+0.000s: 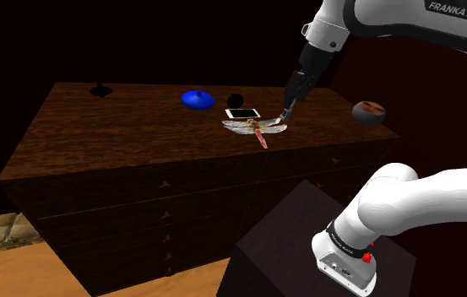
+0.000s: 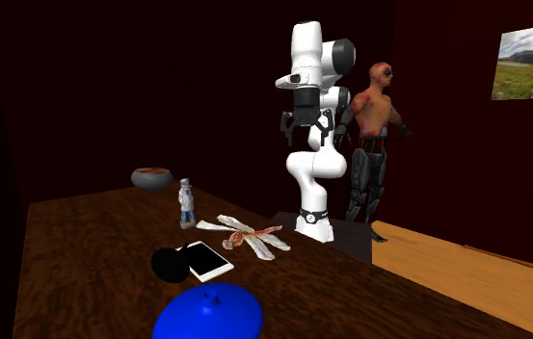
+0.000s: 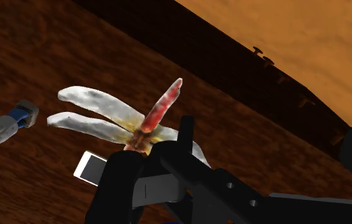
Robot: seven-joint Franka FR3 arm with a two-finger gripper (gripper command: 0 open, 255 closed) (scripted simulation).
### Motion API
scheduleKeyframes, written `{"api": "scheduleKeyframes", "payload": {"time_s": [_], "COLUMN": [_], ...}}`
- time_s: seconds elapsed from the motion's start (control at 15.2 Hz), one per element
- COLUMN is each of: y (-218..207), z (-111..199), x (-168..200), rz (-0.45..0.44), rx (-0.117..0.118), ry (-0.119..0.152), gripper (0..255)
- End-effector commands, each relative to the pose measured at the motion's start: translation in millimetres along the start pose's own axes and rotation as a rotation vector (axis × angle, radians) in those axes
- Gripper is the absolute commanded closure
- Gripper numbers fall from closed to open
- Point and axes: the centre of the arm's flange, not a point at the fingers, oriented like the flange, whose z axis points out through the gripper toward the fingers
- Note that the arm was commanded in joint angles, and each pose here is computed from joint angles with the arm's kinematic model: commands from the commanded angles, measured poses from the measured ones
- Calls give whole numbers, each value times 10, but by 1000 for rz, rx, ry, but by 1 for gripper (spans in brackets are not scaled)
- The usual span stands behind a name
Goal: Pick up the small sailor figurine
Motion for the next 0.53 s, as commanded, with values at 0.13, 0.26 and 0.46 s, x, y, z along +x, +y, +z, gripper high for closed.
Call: {"api": "scheduleKeyframes", "payload": {"time_s": [0.13, 0.26, 0.46], "y": [233, 465, 814], "z": [66, 131, 226], "x": [81, 164, 292], "rz": [-9, -18, -31], "rx": [-7, -14, -24], "ry": [-2, -4, -7], "gripper": [0, 0, 0]}}
